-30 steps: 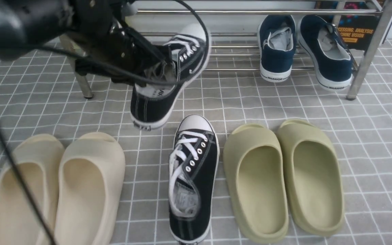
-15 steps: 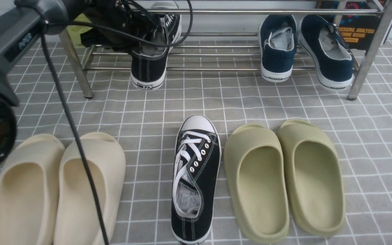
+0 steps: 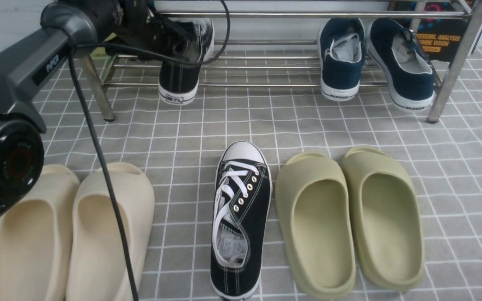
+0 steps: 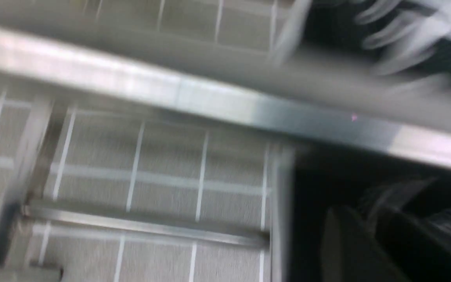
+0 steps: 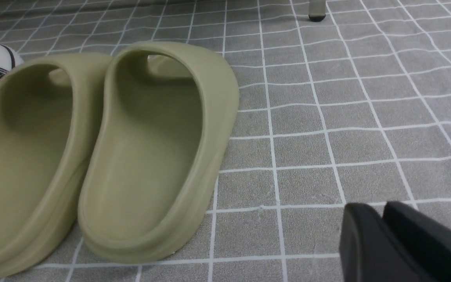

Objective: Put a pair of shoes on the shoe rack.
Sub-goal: Use the left arm to put a shoe into the shoe rack, then use the left arm to grab the shoe closest to it

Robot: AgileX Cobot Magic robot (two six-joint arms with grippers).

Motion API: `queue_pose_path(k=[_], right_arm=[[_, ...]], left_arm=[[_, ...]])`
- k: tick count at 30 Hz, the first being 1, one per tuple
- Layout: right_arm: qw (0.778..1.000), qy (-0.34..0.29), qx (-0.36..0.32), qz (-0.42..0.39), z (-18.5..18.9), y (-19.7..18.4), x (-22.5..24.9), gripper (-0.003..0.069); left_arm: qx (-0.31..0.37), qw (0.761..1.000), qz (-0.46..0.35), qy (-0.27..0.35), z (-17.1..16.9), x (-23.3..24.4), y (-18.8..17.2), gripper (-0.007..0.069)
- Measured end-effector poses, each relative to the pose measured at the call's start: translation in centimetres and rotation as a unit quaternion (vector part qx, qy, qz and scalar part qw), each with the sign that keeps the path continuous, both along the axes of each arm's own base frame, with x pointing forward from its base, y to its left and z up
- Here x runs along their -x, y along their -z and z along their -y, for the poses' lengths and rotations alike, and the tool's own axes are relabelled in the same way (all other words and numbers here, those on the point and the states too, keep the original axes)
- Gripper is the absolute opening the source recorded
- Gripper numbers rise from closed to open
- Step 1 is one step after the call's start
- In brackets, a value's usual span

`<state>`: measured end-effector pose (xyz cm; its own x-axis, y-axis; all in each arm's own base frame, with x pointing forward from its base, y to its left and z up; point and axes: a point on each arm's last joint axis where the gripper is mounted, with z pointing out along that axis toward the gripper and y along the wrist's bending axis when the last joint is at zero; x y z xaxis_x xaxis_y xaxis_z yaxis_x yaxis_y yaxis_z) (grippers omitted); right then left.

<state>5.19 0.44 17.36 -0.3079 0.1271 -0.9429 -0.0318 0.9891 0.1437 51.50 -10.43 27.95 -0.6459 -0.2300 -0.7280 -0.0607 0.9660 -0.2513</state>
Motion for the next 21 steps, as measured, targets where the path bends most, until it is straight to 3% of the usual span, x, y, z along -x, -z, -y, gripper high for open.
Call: queue_pose_path(k=[2, 6, 11, 15, 21], right_arm=[[1.000, 0.000, 0.000, 0.000, 0.0, 0.0, 0.0, 0.0107], [1.000, 0.000, 0.000, 0.000, 0.0, 0.0, 0.0, 0.0111], [1.000, 0.000, 0.000, 0.000, 0.0, 0.0, 0.0, 0.0115], [1.000, 0.000, 0.000, 0.000, 0.0, 0.0, 0.0, 0.0121], [1.000, 0.000, 0.000, 0.000, 0.0, 0.0, 0.0, 0.0129]], left_arm=[[0.001, 1.000, 0.006, 0.000, 0.0, 0.0, -0.2, 0.0260], [-0.005, 1.000, -0.027, -0.003, -0.3, 1.3, -1.7, 0.0385], [-0.027, 0.996, -0.081, 0.002, -1.1, 4.8, -5.8, 0.0410], [-0.039, 0.988, -0.140, 0.049, -1.3, 8.5, -8.9, 0.0413], [0.023, 0.968, -0.208, 0.137, 1.0, 11.7, -7.1, 0.0413]])
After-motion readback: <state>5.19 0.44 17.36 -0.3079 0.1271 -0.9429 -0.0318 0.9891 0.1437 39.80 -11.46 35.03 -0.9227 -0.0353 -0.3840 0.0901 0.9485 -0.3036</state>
